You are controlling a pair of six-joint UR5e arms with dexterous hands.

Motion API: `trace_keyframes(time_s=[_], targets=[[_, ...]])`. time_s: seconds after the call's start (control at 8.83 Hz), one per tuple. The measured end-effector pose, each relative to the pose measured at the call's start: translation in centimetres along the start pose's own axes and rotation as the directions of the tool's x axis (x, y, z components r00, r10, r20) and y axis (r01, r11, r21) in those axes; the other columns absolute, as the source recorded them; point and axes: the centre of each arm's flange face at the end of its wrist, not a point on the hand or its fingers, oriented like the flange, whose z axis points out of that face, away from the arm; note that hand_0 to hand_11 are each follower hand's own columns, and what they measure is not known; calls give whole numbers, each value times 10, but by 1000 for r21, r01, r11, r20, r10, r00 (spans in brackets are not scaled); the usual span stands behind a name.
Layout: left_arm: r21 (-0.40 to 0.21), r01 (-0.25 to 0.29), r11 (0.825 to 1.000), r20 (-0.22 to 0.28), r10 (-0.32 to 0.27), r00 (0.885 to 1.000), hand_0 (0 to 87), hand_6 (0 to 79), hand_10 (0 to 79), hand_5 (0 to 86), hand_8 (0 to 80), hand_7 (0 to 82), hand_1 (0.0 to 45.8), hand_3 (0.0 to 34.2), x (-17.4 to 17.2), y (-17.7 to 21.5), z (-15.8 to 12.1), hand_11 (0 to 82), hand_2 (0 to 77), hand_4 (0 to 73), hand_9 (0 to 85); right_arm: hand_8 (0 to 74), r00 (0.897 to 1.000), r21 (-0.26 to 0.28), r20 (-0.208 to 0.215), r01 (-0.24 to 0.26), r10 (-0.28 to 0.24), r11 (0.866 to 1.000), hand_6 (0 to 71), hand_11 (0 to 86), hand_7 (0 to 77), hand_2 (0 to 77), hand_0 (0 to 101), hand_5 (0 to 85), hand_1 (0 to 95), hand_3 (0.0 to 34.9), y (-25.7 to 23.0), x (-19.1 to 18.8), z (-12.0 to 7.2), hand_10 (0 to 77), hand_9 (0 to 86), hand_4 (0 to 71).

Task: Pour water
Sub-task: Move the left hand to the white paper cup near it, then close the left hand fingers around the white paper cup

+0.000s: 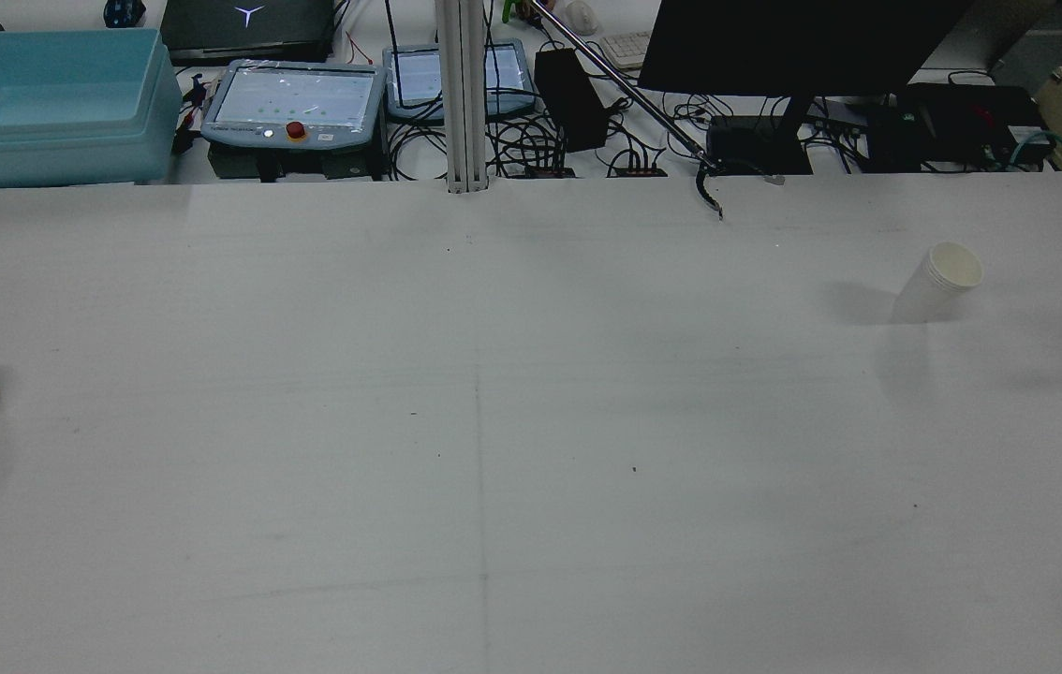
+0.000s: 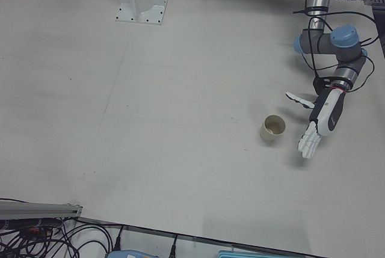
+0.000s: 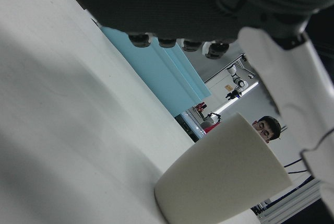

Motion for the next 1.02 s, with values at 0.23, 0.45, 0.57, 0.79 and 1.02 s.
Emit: trace_keyframes(time_s=[0.23, 0.45, 0.57, 0.79, 1.02], targets=[[20, 59, 998, -39, -58, 998, 449, 0, 16, 5, 5, 33, 22, 12, -9, 5, 5, 11, 11, 87, 11, 22, 1000, -2, 1, 0, 0, 1000, 164, 5, 305, 87, 521, 344, 131, 0, 1, 0, 0, 5, 44, 398], [34, 90, 995, -36, -88, 995, 469, 0, 16, 5, 0, 44, 38, 8, -12, 9, 17, 11, 11, 109, 11, 22, 1000, -1, -2, 0, 0, 1000, 153, 5, 300, 65, 519, 344, 131, 0, 1, 1, -1, 5, 44, 398], [38, 91, 995, -33, -90, 995, 459, 0, 16, 5, 0, 33, 27, 0, -12, 11, 23, 11, 11, 98, 11, 22, 1000, -1, -3, 0, 0, 1000, 153, 5, 300, 76, 521, 344, 136, 0, 1, 2, -1, 5, 44, 398], [45, 88, 995, -21, -88, 996, 457, 0, 16, 5, 0, 33, 33, 10, -10, 16, 30, 11, 11, 98, 11, 22, 1000, 2, -5, 1, -1, 1000, 147, 5, 289, 76, 516, 333, 120, 0, 0, 3, -1, 5, 44, 382], [33, 70, 997, 6, -70, 998, 457, 0, 16, 5, 0, 33, 49, 25, -14, 30, 38, 11, 11, 98, 11, 22, 1000, 4, -8, 1, -1, 1000, 147, 5, 289, 76, 516, 333, 120, 0, -1, 4, -2, 5, 44, 382]])
